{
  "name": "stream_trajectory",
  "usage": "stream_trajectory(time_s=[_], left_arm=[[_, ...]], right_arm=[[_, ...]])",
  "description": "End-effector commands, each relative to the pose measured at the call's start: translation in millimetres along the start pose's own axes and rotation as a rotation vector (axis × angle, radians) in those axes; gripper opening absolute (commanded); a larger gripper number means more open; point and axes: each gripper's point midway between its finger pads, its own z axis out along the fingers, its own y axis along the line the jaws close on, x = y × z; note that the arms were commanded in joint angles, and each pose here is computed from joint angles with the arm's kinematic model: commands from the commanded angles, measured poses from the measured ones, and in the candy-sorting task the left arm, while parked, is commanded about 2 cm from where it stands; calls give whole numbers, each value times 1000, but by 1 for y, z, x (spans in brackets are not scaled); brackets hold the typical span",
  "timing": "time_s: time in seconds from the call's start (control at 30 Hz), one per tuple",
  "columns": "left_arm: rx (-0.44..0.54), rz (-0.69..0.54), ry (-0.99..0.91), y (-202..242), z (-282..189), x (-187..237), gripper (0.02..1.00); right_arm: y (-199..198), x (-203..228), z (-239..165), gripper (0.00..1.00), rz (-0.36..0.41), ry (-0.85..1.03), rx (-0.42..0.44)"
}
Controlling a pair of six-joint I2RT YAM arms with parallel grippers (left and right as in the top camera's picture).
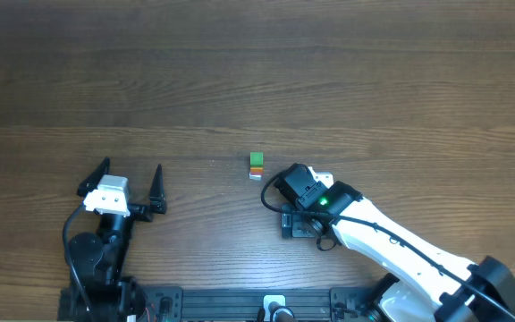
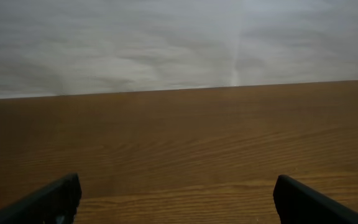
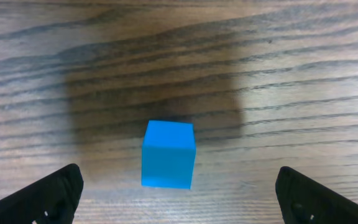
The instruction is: Stack Cubes
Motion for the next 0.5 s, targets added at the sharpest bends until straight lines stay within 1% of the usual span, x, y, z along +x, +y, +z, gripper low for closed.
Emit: stream_trajectory(time_s=[0.03,0.23,0.4,0.5], left_arm=[[2,14,0,0,0,1,998],[2,14,0,0,0,1,1000],[2,14,0,0,0,1,1000],[2,14,0,0,0,1,1000]], right_arm=[[0,7,14,965,71,33,-6],[5,4,19,910,72,25,-24],[5,4,20,862,72,25,-21],[5,4,23,790,70,29,-16]])
